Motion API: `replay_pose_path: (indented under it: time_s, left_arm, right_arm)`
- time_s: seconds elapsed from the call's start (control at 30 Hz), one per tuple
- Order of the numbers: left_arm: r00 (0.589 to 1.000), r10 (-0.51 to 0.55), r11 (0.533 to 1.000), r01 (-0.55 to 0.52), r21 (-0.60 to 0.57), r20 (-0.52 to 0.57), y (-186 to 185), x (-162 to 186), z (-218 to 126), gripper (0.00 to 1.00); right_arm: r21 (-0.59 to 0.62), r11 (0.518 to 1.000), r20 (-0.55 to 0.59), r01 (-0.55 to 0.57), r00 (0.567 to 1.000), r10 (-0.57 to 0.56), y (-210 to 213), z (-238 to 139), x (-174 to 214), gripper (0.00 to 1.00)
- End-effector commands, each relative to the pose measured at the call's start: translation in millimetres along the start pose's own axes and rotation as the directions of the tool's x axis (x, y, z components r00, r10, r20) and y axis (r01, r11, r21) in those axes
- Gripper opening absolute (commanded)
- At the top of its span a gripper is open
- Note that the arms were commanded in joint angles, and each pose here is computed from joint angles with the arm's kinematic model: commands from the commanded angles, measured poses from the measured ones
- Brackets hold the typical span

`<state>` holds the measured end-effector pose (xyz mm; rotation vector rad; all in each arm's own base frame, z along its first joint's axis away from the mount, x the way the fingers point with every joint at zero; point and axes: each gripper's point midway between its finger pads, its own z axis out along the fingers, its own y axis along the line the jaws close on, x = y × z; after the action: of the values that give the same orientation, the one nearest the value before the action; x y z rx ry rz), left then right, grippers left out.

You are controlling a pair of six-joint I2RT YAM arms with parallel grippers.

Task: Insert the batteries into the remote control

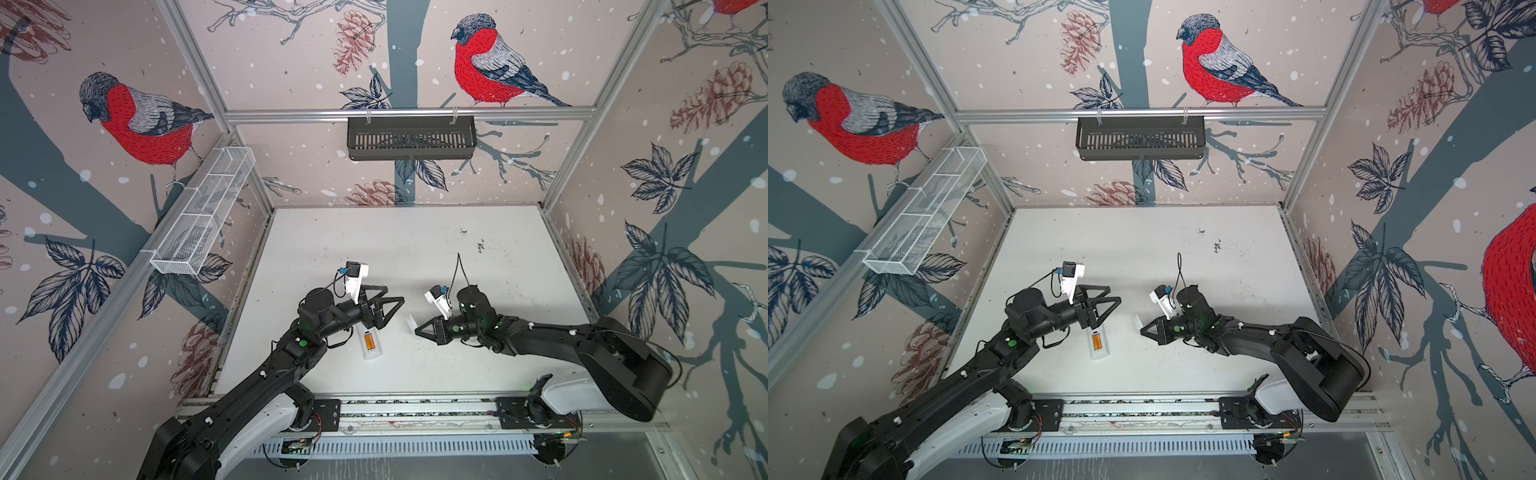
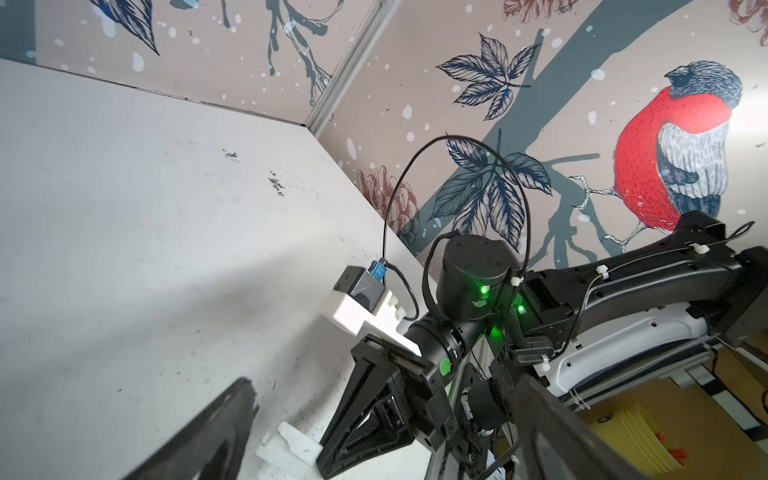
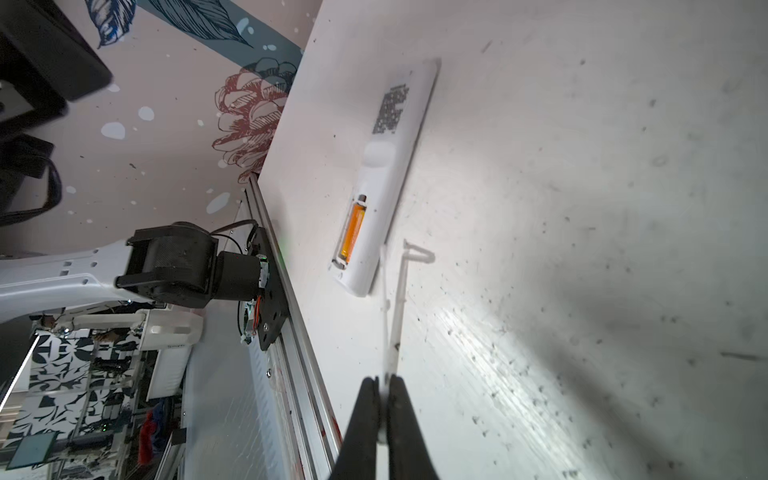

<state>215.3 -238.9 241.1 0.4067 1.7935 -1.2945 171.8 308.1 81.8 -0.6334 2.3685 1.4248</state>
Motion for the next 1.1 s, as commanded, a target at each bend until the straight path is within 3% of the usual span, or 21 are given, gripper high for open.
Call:
replay_pose_path:
  time_s: [0.0, 0.17, 0.4, 0.7, 1.07]
  left_arm:
    - [1.0, 0.005, 0.994, -0.006, -0.108, -0.009, 18.2, 4.6, -5.2, 0.97]
    - [0.999, -0.033, 0.976, 0.03, -0.215, -0.01, 40.7, 13.9, -13.3, 0.97]
    - [0.992, -0.123, 0.944, 0.118, -0.308, 0.006, 75.9, 25.5, -17.4, 0.97]
    - [0.974, -0.223, 0.879, 0.223, -0.421, 0.051, 127.1, 22.9, -25.2, 0.97]
    - [0.952, -0.294, 0.84, 0.302, -0.451, 0.089, 166.5, 23.2, -20.0, 0.97]
  right_arm:
    - [-0.032, 0.999, -0.009, -0.028, 1.0, 0.028, -0.4, 5.8, 2.0, 0.08]
    - [-0.009, 0.996, -0.059, -0.093, 0.994, 0.092, -16.7, 12.0, 17.6, 0.09]
    - [0.097, 0.981, -0.072, -0.168, 0.982, 0.175, -42.2, 5.6, 30.5, 0.2]
    - [0.344, 0.933, -0.059, -0.108, 0.989, 0.136, -60.3, -9.8, 22.3, 0.4]
    - [0.44, 0.896, -0.077, -0.056, 0.992, 0.1, -59.1, 4.1, 17.6, 0.64]
